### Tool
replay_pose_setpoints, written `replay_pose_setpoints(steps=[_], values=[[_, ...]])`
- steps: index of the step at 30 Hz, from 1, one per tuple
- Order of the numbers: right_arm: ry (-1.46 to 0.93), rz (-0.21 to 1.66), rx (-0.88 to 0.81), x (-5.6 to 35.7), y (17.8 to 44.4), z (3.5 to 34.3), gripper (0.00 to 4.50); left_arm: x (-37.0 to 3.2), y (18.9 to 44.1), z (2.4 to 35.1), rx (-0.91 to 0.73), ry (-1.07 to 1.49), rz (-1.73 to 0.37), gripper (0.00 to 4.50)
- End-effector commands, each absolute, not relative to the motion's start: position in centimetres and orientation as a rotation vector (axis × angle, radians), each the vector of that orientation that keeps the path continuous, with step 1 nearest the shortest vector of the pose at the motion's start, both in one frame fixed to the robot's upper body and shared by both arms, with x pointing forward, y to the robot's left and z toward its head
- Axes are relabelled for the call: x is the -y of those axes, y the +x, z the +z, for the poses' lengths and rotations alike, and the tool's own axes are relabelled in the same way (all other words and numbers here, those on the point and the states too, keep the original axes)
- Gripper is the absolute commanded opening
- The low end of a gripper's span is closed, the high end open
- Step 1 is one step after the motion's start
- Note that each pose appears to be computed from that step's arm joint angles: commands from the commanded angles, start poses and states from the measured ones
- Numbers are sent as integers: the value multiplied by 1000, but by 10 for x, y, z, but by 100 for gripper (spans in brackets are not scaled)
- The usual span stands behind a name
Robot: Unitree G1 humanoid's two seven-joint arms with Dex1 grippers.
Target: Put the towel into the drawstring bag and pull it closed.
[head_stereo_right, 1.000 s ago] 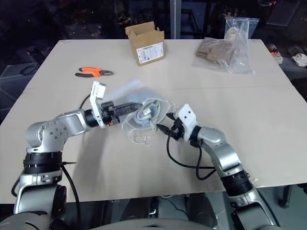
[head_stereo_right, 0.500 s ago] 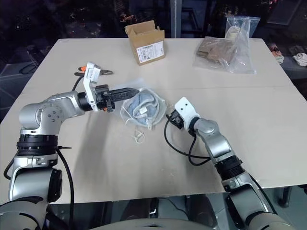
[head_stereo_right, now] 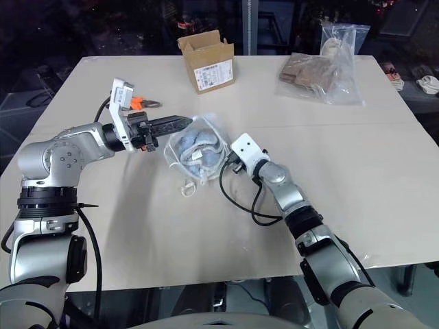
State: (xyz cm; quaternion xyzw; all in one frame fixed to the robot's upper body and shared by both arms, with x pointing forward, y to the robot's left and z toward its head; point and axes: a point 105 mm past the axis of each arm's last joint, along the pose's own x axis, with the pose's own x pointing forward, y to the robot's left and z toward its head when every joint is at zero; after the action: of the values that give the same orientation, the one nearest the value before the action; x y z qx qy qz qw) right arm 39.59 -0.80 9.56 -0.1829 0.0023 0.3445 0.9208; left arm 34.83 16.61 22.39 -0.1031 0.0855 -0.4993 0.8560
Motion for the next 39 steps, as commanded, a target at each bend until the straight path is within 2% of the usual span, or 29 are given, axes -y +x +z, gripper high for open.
replay_pose_setpoints(steps=[1, 9, 13, 14, 16, 17, 19, 21, 25, 31, 39], values=[[-323, 638, 82, 29, 396, 119, 3, -173, 352, 236, -115, -163, -1018, 0], [-239, 651, 61, 69, 355, 154, 3, -147, 380, 217, -85, -33, -976, 0], [-267, 695, 25, 71, 342, 163, 3, -145, 376, 219, -81, -22, -1064, 0], [-268, 699, 18, 71, 341, 164, 0, -146, 373, 221, -83, -27, -1082, 55], [-264, 674, 15, 73, 343, 167, 0, -160, 371, 221, -95, -17, -1043, 128], [-265, 660, 19, 74, 344, 169, 0, -169, 369, 220, -95, -7, -1013, 193], [-245, 611, 40, 77, 349, 175, 0, -190, 351, 216, -132, -29, -1003, 260], [-232, 591, 53, 78, 351, 179, 0, -204, 333, 206, -185, -26, -1001, 355], [-179, 537, 86, 82, 356, 190, 0, -231, 306, 179, -258, 33, -917, 355], [-152, 525, 99, 85, 358, 198, 0, -245, 288, 136, -308, 132, -822, 355], [-155, 522, 106, 87, 357, 202, 0, -221, 312, 110, -202, 199, -698, 355]])
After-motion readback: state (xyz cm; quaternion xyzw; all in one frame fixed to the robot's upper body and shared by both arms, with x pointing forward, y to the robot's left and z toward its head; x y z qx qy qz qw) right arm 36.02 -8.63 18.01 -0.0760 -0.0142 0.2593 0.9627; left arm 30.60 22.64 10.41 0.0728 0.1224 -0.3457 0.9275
